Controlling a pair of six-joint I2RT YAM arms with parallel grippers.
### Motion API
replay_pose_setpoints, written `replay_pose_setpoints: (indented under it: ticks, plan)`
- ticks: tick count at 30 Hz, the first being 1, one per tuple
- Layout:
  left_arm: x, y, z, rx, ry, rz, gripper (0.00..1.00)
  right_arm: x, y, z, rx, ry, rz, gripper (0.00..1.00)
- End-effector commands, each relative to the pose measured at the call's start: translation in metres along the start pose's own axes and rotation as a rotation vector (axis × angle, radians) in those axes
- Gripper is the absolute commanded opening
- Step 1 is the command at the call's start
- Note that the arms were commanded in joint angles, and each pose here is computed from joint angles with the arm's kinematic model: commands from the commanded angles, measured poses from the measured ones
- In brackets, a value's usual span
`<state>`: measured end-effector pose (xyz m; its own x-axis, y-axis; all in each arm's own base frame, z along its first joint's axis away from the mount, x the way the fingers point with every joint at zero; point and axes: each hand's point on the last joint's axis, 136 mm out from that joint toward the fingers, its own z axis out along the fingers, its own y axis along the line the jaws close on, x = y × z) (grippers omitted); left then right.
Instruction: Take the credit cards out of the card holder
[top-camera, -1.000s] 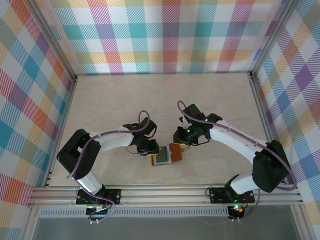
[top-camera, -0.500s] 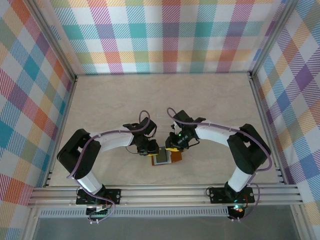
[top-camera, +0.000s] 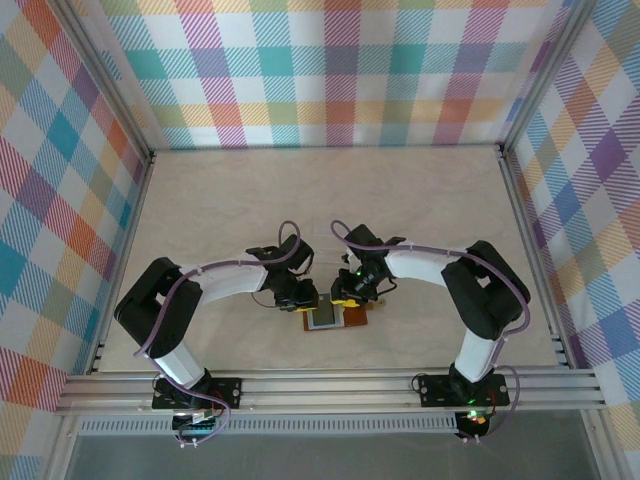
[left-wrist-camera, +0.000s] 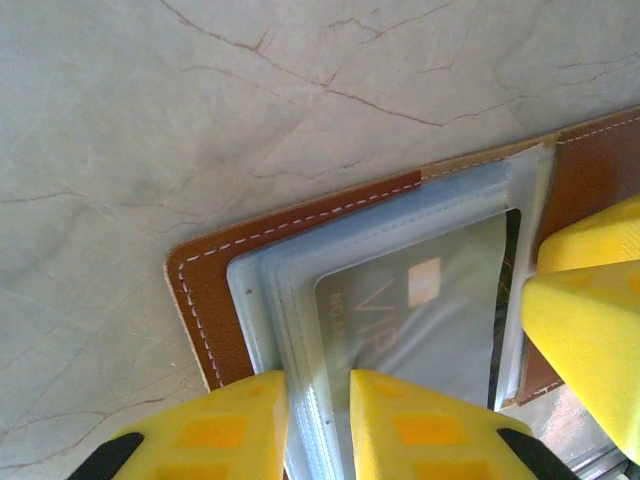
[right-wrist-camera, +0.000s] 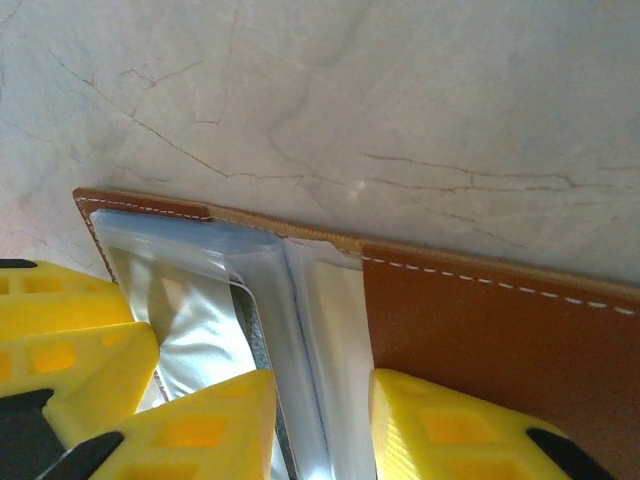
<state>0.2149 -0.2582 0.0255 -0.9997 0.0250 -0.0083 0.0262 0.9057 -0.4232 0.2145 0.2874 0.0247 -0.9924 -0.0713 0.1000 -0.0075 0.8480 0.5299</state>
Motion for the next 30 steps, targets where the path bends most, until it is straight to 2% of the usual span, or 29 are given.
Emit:
replay_pose_setpoints:
  ticks: [1, 7, 20, 25, 30]
  plan:
    - [0.013, 0.021, 0.014, -0.068, 0.064, -0.012, 0.23, 0.003, 0.004, 0.005, 0.012, 0.014, -0.020, 0.33]
    - [0.012, 0.020, 0.014, -0.065, 0.065, -0.008, 0.23, 0.007, -0.004, 0.007, 0.097, 0.001, -0.005, 0.37]
    - [0.013, 0.021, 0.005, -0.076, 0.049, 0.005, 0.26, 0.011, -0.025, 0.001, 0.263, -0.038, 0.006, 0.28]
    - [0.012, 0.021, 0.002, -0.083, 0.042, 0.010, 0.28, 0.008, -0.020, -0.009, 0.262, -0.065, -0.006, 0.26]
    - [0.009, 0.019, -0.001, -0.081, 0.026, 0.013, 0.25, 0.006, -0.001, -0.027, 0.206, -0.102, -0.028, 0.28]
